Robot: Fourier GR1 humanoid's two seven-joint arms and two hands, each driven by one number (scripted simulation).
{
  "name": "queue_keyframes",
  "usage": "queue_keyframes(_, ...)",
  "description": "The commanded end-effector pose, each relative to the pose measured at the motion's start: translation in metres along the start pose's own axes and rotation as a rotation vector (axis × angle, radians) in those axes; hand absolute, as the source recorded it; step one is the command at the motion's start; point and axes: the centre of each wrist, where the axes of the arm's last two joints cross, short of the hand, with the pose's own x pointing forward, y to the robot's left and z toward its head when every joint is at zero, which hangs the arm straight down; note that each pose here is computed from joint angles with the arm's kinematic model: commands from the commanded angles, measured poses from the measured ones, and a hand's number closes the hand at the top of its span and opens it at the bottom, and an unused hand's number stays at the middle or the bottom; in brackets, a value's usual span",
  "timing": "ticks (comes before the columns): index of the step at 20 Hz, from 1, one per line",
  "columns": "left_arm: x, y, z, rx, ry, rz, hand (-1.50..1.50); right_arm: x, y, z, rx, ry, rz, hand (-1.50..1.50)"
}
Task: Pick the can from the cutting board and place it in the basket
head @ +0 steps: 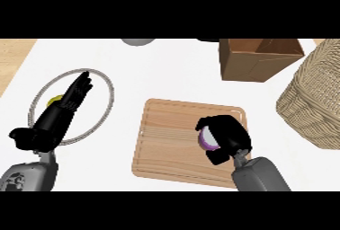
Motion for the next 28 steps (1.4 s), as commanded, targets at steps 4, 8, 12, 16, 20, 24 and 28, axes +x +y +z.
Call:
queue_keyframes(4,0.001,-0.019,-0.014,0.004,-0.015,-0.003,0.00,0.001,0.021,-0.008,0.017,-0.023,0.059,1.50)
queue_keyframes(8,0.002,-0.025,-0.017,-0.004,0.000,0.006,0.00,0.006,0.009,-0.013,-0.048,0.041,0.102,1.50)
queue_keyframes(12,0.002,-0.012,-0.001,-0.009,0.002,0.007,0.00,-0.026,0.012,-0.022,-0.153,0.505,-0.055,1.50)
queue_keyframes(16,0.007,0.006,-0.003,-0.022,-0.014,0.013,0.00,-0.017,-0.008,-0.040,-0.293,0.672,-0.115,1.50)
queue_keyframes(20,-0.002,-0.004,-0.011,-0.014,-0.010,0.007,0.00,0.008,-0.005,-0.054,-0.376,0.663,-0.136,1.50)
queue_keyframes(24,-0.005,-0.008,-0.003,-0.012,-0.003,-0.004,0.00,0.026,-0.037,-0.048,-0.492,0.586,-0.365,1.50)
queue_keyframes(28,-0.004,-0.011,-0.005,-0.024,0.006,0.006,0.00,0.045,-0.076,-0.030,-0.744,0.422,-0.520,1.50)
